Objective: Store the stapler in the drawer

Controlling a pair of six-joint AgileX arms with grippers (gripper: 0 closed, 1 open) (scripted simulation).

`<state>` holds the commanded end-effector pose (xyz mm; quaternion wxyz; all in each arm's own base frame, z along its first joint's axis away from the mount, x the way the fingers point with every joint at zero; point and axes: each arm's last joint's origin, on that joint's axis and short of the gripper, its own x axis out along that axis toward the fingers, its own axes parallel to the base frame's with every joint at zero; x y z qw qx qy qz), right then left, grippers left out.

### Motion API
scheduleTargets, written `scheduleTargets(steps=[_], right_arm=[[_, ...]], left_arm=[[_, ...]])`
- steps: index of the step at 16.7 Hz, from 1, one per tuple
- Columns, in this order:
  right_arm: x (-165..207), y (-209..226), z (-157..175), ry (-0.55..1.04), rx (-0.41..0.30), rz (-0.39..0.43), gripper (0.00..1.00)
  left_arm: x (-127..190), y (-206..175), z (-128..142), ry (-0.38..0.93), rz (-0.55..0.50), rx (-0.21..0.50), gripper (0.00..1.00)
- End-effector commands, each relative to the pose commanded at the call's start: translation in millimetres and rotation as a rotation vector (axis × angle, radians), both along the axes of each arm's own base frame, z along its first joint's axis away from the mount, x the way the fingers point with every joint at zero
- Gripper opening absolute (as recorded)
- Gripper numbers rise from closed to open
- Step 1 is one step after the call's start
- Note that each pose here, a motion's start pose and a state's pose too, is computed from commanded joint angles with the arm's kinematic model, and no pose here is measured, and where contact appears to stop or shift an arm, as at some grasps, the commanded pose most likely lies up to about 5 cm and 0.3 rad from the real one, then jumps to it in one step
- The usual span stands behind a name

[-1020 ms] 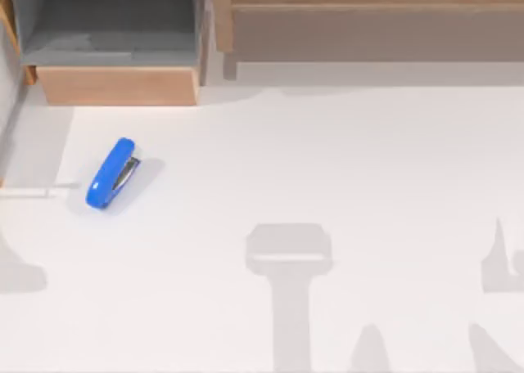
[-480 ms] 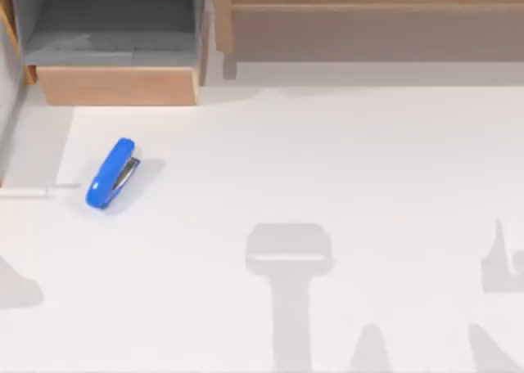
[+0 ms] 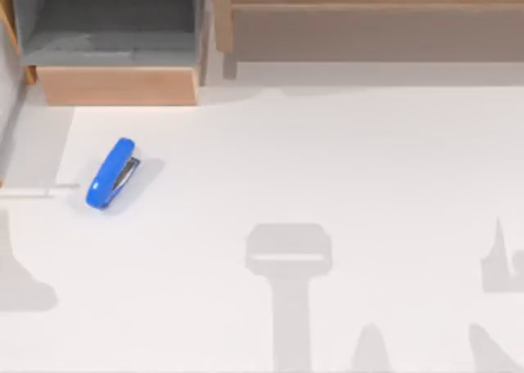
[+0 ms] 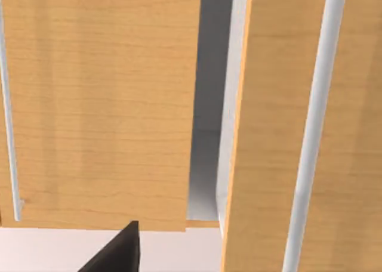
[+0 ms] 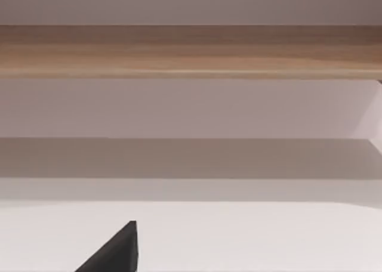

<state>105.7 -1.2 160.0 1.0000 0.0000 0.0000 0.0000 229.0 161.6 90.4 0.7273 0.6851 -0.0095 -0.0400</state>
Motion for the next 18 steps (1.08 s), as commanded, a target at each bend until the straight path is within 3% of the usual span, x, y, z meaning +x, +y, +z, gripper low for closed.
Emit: scheduleTargets(steps=[4, 10, 14, 18], right_arm=[[0.0, 0.0, 0.0, 0.0, 0.0, 0.0, 1.0], [0.0, 0.0, 0.0, 0.0, 0.0, 0.0, 1.0], [0.0, 0.0, 0.0, 0.0, 0.0, 0.0, 1.0], [0.0, 0.0, 0.0, 0.0, 0.0, 0.0, 1.0]], left_arm=[[11.2, -32.8, 10.3, 0.078, -0.125, -0.16, 1.0], [60.3, -88.2, 36.7, 0.31, -0.262, -0.483, 1.0], [101.4, -130.0, 52.5, 0.581, -0.214, -0.707, 1.0], [134.8, -172.5, 64.9, 0.886, -0.029, -0.867, 1.0]])
